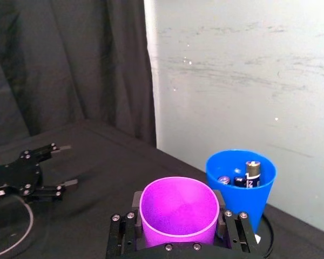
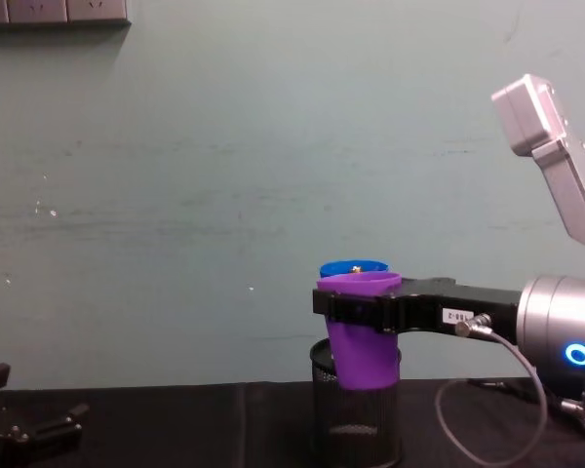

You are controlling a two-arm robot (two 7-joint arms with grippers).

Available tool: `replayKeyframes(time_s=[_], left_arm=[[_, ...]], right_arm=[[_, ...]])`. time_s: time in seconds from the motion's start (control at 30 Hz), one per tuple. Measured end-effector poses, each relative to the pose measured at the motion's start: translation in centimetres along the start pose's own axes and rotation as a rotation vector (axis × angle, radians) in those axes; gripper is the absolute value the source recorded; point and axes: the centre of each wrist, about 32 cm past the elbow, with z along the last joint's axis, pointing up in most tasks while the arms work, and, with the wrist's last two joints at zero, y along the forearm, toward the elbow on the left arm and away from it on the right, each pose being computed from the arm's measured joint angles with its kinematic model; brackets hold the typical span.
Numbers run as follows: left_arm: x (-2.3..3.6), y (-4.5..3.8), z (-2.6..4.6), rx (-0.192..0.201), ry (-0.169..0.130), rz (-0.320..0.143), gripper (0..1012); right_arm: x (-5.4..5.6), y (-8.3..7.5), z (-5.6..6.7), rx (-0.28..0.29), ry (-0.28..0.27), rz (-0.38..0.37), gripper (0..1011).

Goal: Pick up one cup with a gripper and tap it against the other cup.

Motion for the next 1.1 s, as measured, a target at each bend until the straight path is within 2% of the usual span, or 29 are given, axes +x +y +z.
replayKeyframes(time_s=[0.23, 0.67, 1.1], left_arm=[[0.0, 0.0, 0.0, 0.0, 0.0, 0.0, 1000], [0.0, 0.0, 0.0, 0.0, 0.0, 0.0, 1000], [0.0, 0.0, 0.0, 0.0, 0.0, 0.0, 1000]], right_arm=[[0.5, 0.7, 0.1, 0.005, -0.022, -0.004, 735], [1.8, 1.7, -0.1, 0.034, -0.004, -0.02, 735], [2.5, 2.2, 0.2, 0.059, 0.005, -0.025, 735]])
